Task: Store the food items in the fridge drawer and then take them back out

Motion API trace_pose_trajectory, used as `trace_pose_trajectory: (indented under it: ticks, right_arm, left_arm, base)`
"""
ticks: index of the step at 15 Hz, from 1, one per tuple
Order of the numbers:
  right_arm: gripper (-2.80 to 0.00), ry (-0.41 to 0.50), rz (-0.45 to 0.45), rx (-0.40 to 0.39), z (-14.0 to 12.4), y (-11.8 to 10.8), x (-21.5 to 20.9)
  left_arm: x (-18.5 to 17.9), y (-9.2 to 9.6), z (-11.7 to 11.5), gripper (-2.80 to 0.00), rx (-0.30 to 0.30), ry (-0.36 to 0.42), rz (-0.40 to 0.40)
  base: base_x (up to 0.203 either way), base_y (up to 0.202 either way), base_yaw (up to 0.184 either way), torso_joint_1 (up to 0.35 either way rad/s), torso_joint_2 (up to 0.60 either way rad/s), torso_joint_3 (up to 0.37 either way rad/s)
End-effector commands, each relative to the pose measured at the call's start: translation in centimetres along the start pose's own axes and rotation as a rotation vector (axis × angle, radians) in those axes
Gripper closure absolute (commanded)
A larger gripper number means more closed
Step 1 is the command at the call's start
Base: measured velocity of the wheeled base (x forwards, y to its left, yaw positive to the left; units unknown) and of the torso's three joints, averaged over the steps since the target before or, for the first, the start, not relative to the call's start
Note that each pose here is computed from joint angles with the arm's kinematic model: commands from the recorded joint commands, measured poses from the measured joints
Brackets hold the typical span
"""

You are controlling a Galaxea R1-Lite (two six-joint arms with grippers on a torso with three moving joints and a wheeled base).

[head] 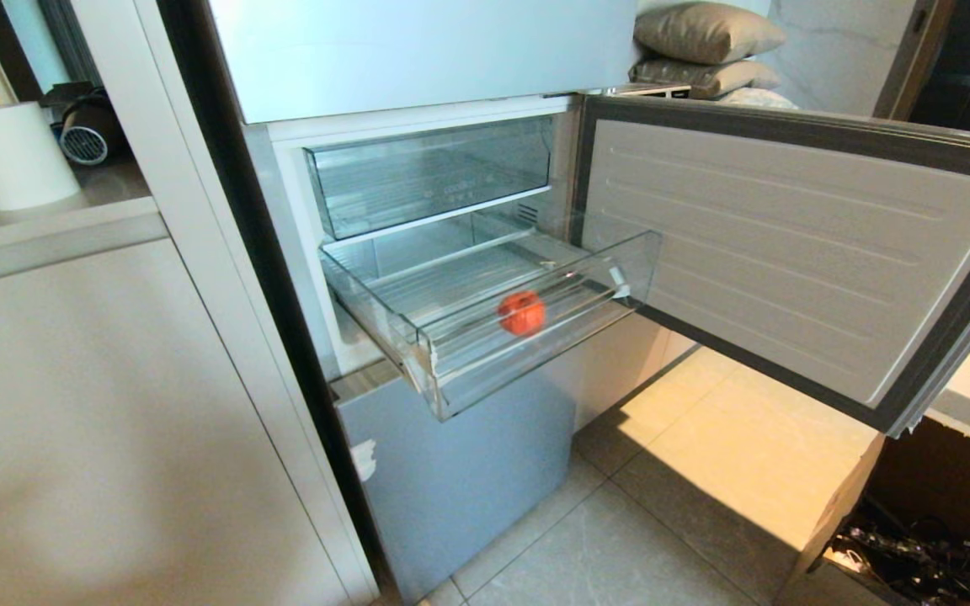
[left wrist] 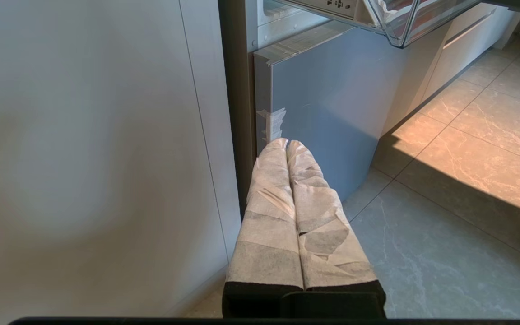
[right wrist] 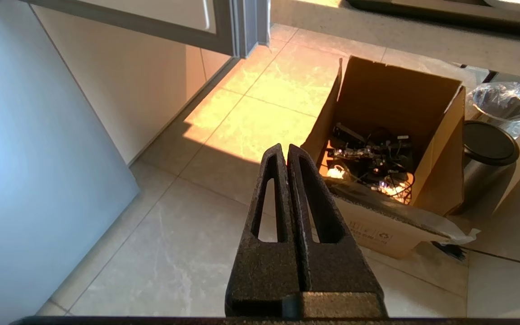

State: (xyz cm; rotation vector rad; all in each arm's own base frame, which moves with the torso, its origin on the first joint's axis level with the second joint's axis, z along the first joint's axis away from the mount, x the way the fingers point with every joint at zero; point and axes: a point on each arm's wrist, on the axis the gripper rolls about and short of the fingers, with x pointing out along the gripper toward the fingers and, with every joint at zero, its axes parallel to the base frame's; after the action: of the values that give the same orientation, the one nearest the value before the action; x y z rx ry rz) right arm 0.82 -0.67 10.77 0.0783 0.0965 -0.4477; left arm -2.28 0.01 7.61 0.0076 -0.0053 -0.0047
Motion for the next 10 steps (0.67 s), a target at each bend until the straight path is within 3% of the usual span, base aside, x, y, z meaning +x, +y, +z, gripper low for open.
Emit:
trace_pose_trajectory:
  ticks: [1, 3, 6, 9, 10]
  right_arm:
    - [0.0, 0.013, -0.049, 0.009, 0.7, 0.1, 0.5]
    - [0.0, 0.099, -0.135, 0.027, 3.2, 0.3, 3.2]
    - [0.0, 0.149, -0.23, 0.081, 7.2, -0.6, 9.0]
    - [0.0, 0.186, -0.285, 0.133, 8.5, -2.5, 15.5]
    - [-2.8, 0.188, -0.3, 0.144, 8.4, -3.2, 17.6]
  left_arm:
    - [0.0, 0.0, 0.0, 0.0, 0.0, -0.002, 0.0]
    - [0.0, 0.0, 0.0, 0.0, 0.0, -0.001, 0.0]
    - [0.0, 0.0, 0.0, 0.0, 0.0, -0.001, 0.0]
    - [0.0, 0.0, 0.0, 0.0, 0.0, -0.001, 0.0]
    - [0.0, 0.0, 0.0, 0.0, 0.0, -0.001, 0.0]
  base:
    - [0.0, 0.0, 0.0, 0.0, 0.0, 0.0]
    - [0.0, 0.0, 0.0, 0.0, 0.0, 0.0]
    - [0.0, 0.0, 0.0, 0.0, 0.0, 0.0]
    - [0.0, 0.0, 0.0, 0.0, 0.0, 0.0]
    - [0.0, 0.0, 0.0, 0.0, 0.0, 0.0]
